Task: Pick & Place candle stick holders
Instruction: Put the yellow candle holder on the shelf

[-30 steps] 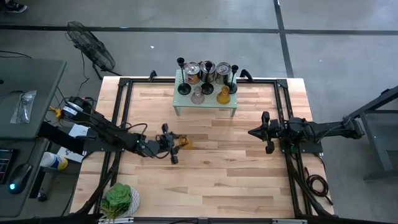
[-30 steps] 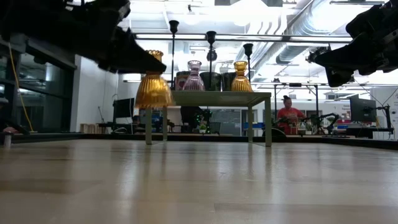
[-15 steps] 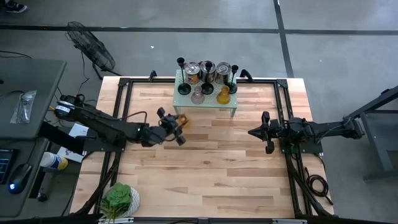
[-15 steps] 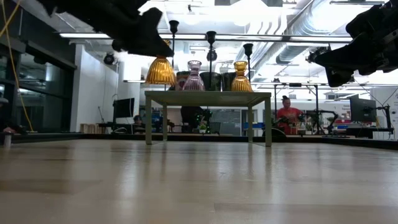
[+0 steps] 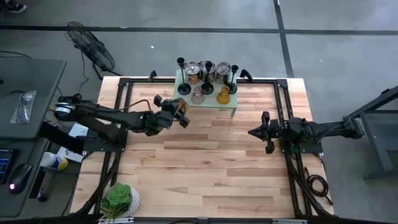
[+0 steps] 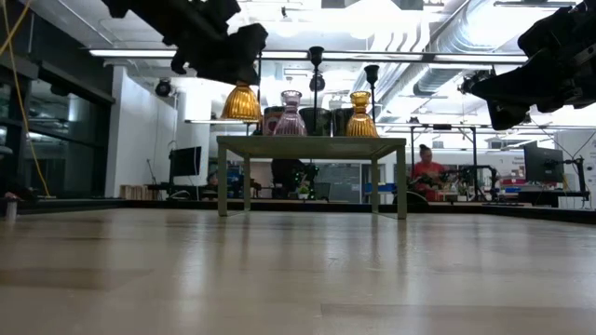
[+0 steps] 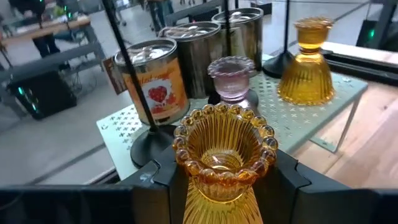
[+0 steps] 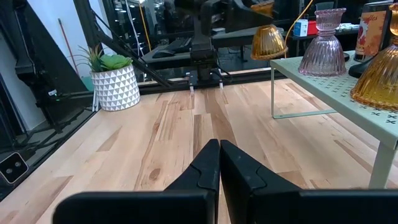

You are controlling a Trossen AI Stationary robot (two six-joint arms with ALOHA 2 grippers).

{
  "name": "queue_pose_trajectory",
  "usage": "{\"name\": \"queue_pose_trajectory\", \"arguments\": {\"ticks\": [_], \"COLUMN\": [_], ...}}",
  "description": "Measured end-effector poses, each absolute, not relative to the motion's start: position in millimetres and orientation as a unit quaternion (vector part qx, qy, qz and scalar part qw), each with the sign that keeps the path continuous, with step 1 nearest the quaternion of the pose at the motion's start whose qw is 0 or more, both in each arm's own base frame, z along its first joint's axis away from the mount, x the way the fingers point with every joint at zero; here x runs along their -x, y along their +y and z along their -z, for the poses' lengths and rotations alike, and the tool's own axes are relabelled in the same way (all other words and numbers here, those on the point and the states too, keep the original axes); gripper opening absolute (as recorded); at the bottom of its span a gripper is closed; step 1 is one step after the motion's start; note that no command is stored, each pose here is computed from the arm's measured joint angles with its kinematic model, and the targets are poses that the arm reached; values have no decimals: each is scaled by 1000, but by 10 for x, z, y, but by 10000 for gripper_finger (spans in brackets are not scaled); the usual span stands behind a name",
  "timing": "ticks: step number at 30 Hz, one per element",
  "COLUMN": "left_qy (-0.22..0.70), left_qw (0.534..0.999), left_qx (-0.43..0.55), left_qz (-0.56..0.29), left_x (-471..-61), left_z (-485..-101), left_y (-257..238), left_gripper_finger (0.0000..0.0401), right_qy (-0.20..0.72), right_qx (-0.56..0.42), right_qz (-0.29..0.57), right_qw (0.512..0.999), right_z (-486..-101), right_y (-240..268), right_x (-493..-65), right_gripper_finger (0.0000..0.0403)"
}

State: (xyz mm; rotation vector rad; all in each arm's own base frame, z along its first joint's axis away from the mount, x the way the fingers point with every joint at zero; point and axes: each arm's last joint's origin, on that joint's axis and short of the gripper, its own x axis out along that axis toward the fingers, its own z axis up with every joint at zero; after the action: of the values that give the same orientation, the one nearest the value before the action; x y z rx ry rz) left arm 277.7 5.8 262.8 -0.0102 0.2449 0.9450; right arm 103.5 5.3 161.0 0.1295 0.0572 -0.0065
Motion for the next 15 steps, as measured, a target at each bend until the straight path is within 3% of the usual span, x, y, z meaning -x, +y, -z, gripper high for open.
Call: {"name": "queue_pose_trajectory", "arguments": {"ticks": [15], "left_qy": [103], "left_qw": [847], "left_qx": [76], "left_qz": [-515], "left_x": [-2754], "left_z": [-2550], "left_y": [456], "left_gripper_finger": [136], "right_qy": [29], "right_qx": [-65], "right_qz": [3], "right_qw": [997], "right_z": [-1609], "right_y": [53], "right_x": [-1035], "right_gripper_finger": [4]}}
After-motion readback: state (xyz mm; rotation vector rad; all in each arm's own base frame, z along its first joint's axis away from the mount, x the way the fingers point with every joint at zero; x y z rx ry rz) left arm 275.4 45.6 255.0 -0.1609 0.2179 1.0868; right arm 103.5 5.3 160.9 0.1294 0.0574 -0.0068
